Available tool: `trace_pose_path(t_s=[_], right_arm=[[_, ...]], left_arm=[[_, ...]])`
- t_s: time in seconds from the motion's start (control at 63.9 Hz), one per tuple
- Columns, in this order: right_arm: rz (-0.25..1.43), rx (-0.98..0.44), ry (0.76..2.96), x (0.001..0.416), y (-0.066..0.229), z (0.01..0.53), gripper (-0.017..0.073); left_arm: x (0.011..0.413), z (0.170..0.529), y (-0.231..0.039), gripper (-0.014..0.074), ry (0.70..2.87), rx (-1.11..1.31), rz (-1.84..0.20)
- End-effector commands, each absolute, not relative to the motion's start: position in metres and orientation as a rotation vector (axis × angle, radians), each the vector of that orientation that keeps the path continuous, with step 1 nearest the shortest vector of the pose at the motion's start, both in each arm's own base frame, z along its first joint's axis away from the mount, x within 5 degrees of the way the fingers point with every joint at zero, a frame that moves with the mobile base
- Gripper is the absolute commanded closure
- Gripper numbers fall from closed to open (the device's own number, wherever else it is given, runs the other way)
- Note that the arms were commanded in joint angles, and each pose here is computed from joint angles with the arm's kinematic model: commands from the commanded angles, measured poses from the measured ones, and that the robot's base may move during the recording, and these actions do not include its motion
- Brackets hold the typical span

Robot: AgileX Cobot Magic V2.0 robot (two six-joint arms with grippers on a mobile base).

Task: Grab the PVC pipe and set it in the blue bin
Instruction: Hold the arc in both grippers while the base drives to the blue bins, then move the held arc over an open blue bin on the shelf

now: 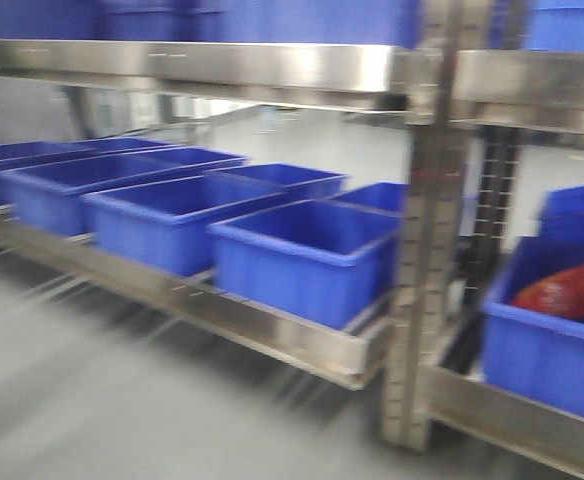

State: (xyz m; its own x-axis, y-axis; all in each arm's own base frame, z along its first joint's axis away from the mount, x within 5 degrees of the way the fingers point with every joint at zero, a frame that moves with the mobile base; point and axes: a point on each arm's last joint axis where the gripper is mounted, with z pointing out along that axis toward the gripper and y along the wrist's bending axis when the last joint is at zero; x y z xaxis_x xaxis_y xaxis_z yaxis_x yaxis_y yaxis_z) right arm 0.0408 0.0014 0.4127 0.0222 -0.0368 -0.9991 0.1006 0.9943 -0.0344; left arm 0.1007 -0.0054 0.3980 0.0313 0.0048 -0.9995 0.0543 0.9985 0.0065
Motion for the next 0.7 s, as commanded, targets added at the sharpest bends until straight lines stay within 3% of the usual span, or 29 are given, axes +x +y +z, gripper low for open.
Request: trace_pose_path(t_s=[0.0,0.689], right_arm=[[-0.113,0.05,1.518,0.0396,0.0013,0.4148,0.0727],[-0.113,0.05,1.518,0.0396,0.0013,0.4148,0.0727]], left_arm=[[0.0992,0.4018,-0.0057,0.0704,1.505,0.048,-0.043],[0.0992,0.4018,-0.0057,0.0704,1.505,0.048,-0.043]])
